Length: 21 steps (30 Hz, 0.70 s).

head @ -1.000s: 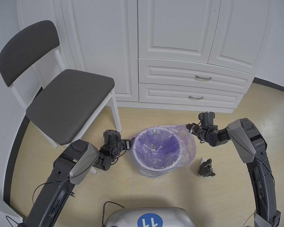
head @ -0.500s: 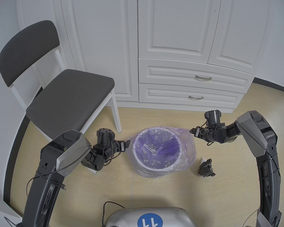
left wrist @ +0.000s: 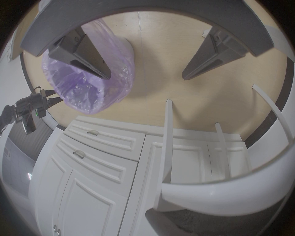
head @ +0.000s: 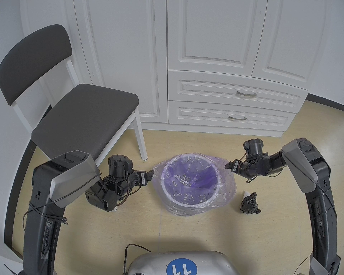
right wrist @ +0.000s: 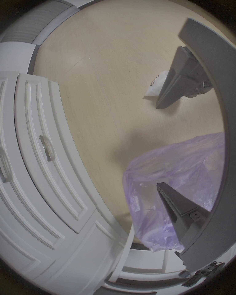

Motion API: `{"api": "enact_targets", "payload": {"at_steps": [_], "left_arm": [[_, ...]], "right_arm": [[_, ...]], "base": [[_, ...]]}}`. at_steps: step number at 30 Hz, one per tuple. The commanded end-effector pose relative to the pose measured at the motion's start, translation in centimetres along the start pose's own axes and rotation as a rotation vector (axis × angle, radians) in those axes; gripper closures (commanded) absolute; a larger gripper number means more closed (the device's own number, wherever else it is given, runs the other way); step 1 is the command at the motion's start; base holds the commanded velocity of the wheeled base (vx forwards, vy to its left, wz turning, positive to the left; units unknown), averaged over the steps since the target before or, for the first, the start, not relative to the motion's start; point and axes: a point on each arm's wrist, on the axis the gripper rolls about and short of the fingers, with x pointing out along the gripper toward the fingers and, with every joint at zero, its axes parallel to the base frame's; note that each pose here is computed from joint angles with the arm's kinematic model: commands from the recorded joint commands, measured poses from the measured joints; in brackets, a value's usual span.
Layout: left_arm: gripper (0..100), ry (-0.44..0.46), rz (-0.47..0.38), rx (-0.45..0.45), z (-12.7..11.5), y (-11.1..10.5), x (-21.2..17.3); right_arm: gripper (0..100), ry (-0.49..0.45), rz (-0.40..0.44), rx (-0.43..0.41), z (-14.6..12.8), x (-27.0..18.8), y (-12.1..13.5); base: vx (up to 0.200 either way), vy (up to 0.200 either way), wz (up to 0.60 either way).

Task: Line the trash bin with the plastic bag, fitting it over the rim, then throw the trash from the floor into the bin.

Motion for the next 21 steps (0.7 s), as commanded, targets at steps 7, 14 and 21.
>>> {"api": "enact_targets", "payload": {"at_steps": [7, 14, 21], "left_arm": [[0, 0.017, -0.048, 0.088, 1.8, -2.5, -6.8], [0, 0.133, -0.017, 0.159, -1.5, -1.3, -7.3], [0, 0.146, 0.016, 0.17, -2.1, 0.2, -5.4]], "right_arm": [[0, 0.069, -0.013, -0.204, 0.5, -5.5, -2.5], [0, 0.156, -0.039, -0.266, -2.7, -1.6, -3.5], [0, 0.153, -0.045, -0.258, -3.8, 2.7, -4.5]], "base": [[0.0, 0.0, 0.0], [0.0, 0.0, 0.0], [0.0, 0.0, 0.0]]}}
